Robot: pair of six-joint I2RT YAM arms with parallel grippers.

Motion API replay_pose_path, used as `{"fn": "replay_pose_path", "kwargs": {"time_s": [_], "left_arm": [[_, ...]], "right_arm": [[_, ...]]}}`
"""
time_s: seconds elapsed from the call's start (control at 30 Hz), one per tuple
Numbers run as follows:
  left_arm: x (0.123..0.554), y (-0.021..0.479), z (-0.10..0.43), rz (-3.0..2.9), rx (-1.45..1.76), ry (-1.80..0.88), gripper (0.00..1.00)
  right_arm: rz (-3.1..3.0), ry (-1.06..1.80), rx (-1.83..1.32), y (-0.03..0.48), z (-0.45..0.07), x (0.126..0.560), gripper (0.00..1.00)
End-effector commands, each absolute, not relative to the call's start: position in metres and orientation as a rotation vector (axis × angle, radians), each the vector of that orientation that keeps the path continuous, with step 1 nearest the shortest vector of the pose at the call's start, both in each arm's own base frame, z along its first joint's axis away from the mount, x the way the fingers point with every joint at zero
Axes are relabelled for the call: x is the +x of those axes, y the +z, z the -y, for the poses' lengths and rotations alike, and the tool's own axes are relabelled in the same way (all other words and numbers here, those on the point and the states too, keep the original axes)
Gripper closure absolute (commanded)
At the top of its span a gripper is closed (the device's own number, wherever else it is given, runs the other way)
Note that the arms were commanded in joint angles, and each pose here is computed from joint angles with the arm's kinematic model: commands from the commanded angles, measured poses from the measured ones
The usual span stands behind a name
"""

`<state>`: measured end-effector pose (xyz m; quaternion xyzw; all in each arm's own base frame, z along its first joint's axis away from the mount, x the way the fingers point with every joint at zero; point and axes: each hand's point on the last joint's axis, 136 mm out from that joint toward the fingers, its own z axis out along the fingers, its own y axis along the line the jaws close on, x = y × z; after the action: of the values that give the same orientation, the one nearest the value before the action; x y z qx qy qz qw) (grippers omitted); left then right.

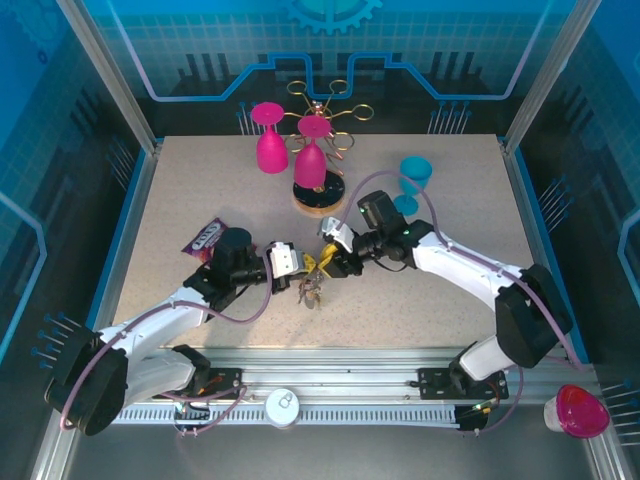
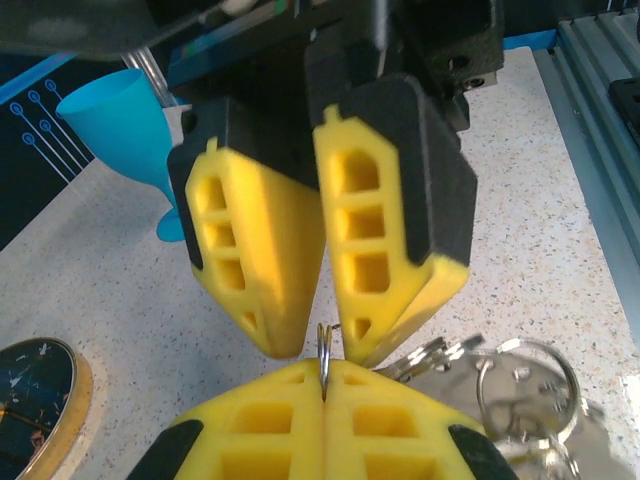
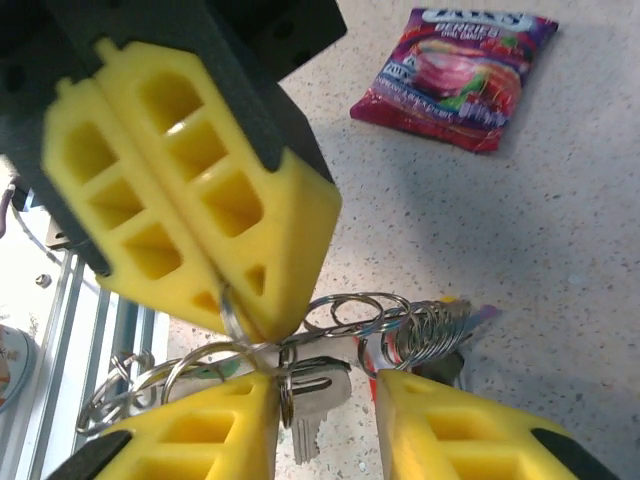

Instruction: Put the keys on the keyring

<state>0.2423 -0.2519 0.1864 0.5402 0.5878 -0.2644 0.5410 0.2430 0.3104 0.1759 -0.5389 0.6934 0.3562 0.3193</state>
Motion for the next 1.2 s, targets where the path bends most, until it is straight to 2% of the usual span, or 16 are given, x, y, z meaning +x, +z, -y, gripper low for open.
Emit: {"fn": "replay_pose_path", "kwargs": {"time_s": [0.0,0.23,1.0,1.1,1.17], "left_arm": [[0.237,0.207,0.258,-1.292,1.285,-0.653,1.0],[0.238,0.209,0.258,-1.292,1.268,-0.666,1.0],[0.241,0.209,0.257,-1.304,1.245,-0.689,1.0],[0.241,0.208,0.258,-1.306,1.247,-0.688,1.0],[0.241,0.208,0.257,-1.307,1.248,-0.687,1.0]], "right_arm": [[-1.689,0.857,-1.399,0.195,-0.305,0.248,0.67],[-1.568,0.823,-1.441,0.201,-0.307,0.242,0.72],[-1.483,0.88,-1.482,0.208,-0.325,0.239,0.78],[-1.478,0.878,-1.484,0.208,-0.324,0.238,0.84],[-1.474,0.876,-1.486,0.21,-0.324,0.237,0.93]]}}
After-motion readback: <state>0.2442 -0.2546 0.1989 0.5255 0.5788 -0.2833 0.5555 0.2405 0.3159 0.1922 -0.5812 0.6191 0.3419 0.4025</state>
